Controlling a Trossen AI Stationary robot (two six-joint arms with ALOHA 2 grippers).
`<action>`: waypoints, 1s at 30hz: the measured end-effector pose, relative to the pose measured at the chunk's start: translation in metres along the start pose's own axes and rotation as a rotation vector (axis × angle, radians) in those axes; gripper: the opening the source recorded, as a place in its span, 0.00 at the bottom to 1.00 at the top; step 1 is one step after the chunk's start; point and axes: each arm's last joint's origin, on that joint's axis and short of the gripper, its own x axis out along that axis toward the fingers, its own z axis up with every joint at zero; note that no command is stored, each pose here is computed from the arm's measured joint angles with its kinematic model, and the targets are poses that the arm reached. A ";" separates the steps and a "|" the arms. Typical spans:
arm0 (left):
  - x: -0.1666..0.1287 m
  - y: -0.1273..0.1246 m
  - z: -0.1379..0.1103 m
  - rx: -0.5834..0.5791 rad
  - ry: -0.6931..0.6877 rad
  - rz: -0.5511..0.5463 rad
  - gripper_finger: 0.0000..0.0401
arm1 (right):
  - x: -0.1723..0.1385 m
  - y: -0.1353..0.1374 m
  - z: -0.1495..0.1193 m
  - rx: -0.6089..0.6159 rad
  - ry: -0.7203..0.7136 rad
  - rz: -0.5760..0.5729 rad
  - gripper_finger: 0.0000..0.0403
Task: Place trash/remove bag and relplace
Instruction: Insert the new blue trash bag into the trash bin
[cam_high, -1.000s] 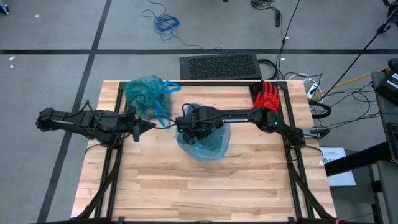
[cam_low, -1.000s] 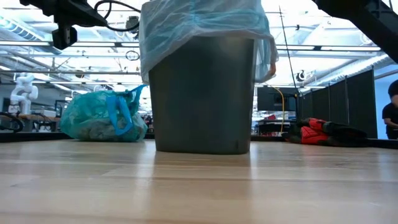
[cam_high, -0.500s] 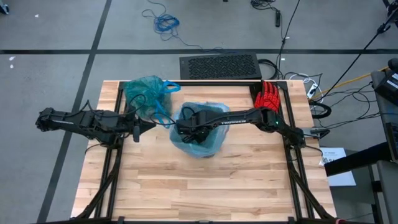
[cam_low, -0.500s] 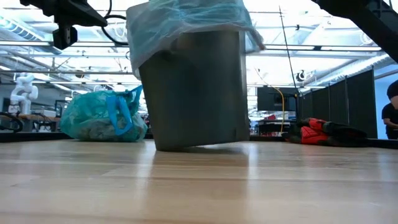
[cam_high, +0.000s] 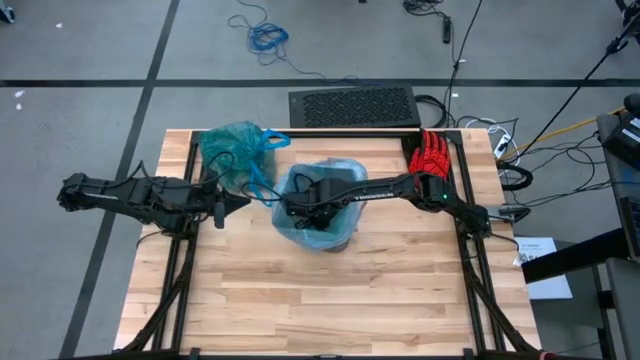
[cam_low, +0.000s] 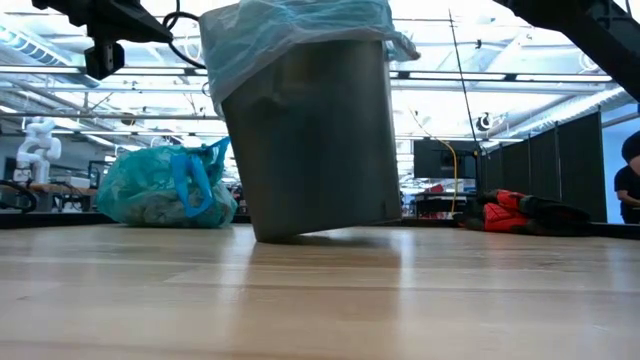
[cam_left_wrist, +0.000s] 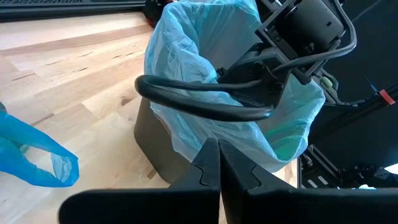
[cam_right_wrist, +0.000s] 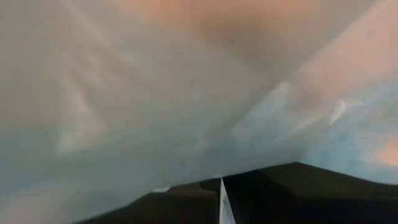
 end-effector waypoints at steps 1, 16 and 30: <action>0.000 0.000 0.000 0.000 0.000 0.000 0.00 | 0.000 0.000 0.000 -0.002 0.000 0.000 0.00; 0.000 0.000 0.000 0.010 0.004 0.004 0.00 | 0.000 -0.009 0.011 -0.025 0.001 -0.002 0.00; 0.000 0.002 -0.002 0.015 0.015 0.016 0.00 | -0.035 0.001 0.010 -0.065 -0.035 0.041 0.00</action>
